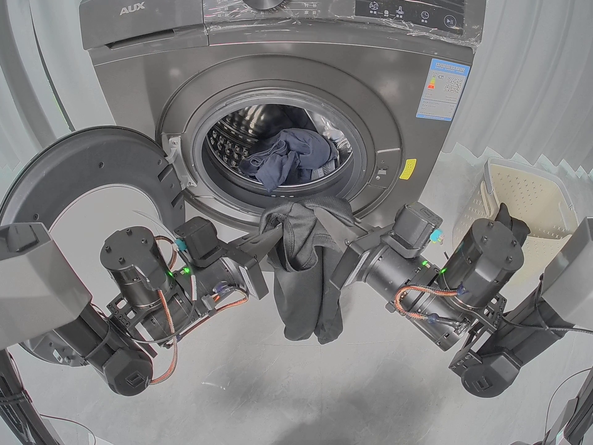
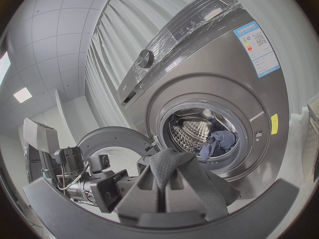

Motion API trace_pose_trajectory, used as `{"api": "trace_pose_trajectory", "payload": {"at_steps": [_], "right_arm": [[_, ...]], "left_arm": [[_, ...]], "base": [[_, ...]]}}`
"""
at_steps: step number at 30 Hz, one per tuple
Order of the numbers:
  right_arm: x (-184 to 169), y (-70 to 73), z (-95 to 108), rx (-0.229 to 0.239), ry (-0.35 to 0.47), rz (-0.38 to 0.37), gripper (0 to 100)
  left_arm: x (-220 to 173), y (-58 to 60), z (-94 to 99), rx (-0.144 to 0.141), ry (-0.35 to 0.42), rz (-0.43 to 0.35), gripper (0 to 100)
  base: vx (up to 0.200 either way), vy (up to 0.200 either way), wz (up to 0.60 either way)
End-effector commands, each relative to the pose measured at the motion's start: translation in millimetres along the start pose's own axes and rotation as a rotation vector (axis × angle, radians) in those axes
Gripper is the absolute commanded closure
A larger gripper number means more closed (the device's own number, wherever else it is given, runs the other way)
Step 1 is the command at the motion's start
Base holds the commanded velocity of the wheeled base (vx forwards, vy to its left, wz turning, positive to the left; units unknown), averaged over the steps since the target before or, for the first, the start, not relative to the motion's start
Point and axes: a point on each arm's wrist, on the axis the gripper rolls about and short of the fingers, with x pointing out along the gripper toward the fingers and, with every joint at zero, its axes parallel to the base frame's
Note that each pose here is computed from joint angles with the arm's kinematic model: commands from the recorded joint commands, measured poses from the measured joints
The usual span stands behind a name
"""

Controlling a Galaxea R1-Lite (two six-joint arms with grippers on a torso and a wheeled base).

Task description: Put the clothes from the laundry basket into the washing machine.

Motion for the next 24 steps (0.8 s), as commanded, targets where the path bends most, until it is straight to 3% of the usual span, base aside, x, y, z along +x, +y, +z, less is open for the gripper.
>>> {"api": "trace_pose_trajectory", "payload": {"at_steps": [1, 8, 17, 24], "right_arm": [[0, -2.1, 1, -0.003, -0.001, -0.006, 0], [-16, -12.6, -12, -0.024, 0.082, -0.042, 0], [-25, -20.6, -19, -0.036, 0.126, -0.07, 0], [-30, -35.2, -30, -0.051, 0.175, -0.116, 0]], "left_arm": [[-1, -0.5, 6.9, 0.003, -0.023, -0.001, 100], [1, -0.1, 26.5, 0.008, -0.097, 0.013, 100], [2, -0.5, 34.2, 0.013, -0.129, 0.017, 100], [-7, -8.6, 57.6, 0.023, -0.196, -0.01, 100]], "base": [[0.0, 0.0, 0.0], [0.0, 0.0, 0.0], [0.0, 0.0, 0.0], [0.0, 0.0, 0.0]]}}
